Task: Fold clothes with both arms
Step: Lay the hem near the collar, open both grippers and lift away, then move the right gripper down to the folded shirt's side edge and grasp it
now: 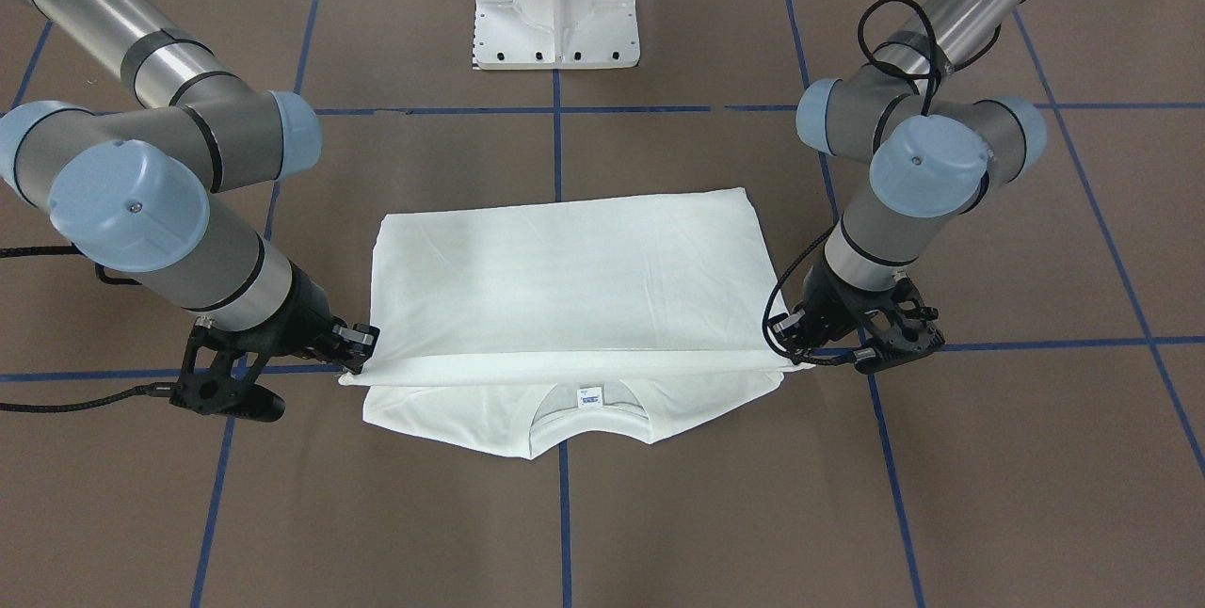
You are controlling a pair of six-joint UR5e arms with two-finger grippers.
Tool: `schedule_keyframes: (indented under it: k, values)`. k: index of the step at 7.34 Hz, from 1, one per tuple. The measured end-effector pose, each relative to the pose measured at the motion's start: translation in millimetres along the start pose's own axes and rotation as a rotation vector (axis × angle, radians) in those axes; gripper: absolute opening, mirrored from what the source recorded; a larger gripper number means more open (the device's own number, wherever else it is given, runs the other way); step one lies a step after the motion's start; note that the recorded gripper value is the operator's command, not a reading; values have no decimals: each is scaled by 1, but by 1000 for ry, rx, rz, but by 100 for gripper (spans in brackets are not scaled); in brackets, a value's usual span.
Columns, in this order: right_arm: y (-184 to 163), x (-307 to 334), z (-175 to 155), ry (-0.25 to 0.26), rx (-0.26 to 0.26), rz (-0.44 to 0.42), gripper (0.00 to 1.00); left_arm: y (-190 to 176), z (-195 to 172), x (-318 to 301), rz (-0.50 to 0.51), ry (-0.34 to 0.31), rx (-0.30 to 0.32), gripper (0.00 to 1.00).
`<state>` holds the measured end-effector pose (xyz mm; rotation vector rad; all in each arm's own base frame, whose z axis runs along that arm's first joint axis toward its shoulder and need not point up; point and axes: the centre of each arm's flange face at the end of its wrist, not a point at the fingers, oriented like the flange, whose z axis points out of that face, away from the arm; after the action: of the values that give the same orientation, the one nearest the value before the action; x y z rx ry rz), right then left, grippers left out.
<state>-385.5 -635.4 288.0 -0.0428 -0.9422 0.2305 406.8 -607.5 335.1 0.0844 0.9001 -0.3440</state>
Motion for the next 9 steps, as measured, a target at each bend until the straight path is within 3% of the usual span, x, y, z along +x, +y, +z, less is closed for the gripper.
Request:
schedule_keyframes:
  k: [1, 2, 3, 4, 9]
  values:
    - [-2, -1, 2, -14, 15, -11, 0, 0, -1, 2, 0, 3, 1, 0]
    - [-5, -1, 5, -34, 28, -25, 0, 0, -2, 3, 1, 5, 2, 11]
    - [-7, -1, 8, -50, 37, -35, 74, 0, -3, 5, 2, 8, 3, 58]
    - [-8, 0, 10, -55, 40, -38, 100, 0, -3, 5, 2, 9, 3, 99]
    - [-3, 5, 23, -46, 25, -35, 100, 0, -3, 5, -1, 5, 3, 99]
